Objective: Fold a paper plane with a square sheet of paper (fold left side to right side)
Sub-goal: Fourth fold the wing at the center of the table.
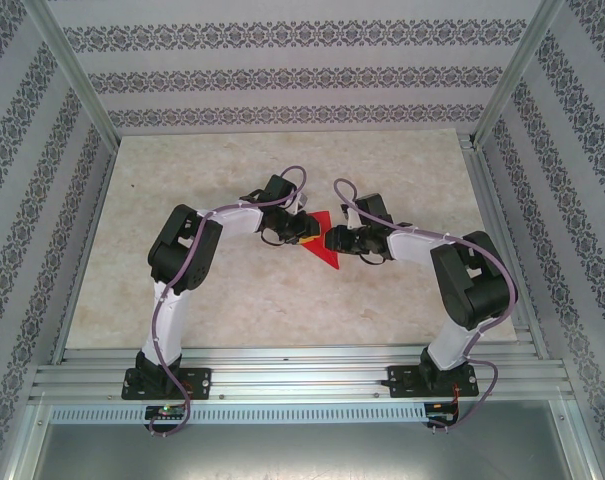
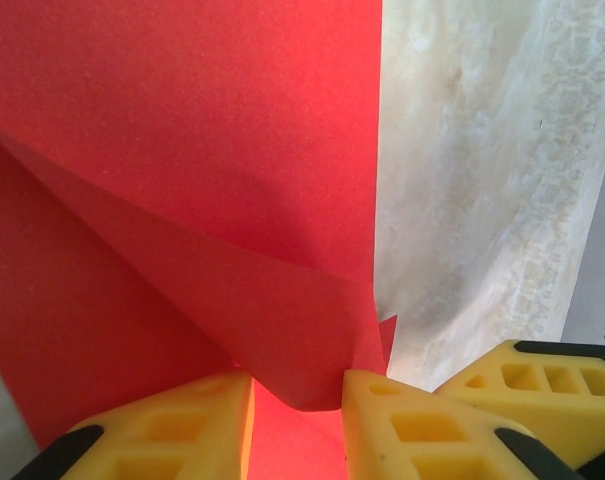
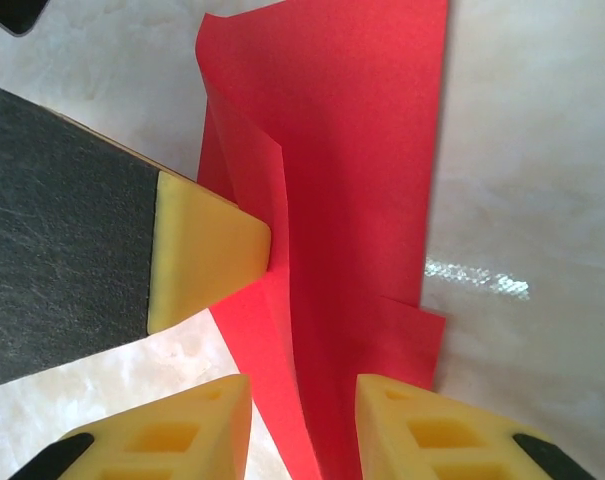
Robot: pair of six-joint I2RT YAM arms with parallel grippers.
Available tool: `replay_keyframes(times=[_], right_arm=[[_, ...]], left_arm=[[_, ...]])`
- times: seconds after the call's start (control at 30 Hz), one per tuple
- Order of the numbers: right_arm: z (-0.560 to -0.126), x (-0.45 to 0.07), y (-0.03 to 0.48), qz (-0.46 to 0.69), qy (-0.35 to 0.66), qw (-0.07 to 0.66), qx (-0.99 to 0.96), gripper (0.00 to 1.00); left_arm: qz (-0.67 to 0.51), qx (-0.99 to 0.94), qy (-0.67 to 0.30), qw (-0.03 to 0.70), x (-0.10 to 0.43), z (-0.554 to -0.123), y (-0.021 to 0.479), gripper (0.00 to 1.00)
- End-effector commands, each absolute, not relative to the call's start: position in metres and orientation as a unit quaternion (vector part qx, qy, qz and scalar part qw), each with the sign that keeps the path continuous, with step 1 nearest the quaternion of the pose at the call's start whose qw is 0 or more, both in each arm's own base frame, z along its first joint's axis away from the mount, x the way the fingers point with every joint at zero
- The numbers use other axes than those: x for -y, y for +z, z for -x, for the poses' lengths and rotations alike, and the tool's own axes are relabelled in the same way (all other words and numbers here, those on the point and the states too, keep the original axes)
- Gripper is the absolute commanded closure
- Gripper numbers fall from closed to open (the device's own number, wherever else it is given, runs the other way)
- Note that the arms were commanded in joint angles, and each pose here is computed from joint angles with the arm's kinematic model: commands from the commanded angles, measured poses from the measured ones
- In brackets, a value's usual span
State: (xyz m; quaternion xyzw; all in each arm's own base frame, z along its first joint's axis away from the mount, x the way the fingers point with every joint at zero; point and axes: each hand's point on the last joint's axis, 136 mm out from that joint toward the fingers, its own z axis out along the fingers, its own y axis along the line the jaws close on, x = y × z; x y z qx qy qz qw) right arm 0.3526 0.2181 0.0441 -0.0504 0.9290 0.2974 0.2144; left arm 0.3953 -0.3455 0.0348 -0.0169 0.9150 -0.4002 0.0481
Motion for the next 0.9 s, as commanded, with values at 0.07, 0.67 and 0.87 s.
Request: replay_keyframes(times=[0.07,0.67,0.87], right_arm=[[-0.346,-0.222,0.030,0.069,0.273,0.198,-0.939,0.67],[-0.339,-0.231,0.023,0.057,0.316,0.179,-0.930,1.00],[-0.335,-0.226,0.021,0.045,0.329,0.186,-0.924,1.00]], left_arm=[[0.014,-0.917,-0.397,0.048,0.351,-0.396,0.032,0.69],[-0.003,-0.912,-0.403,0.074,0.348,-0.394,0.056,0.63],[-0.016,-0.913,-0.394,0.104,0.339,-0.392,0.082,0.63]])
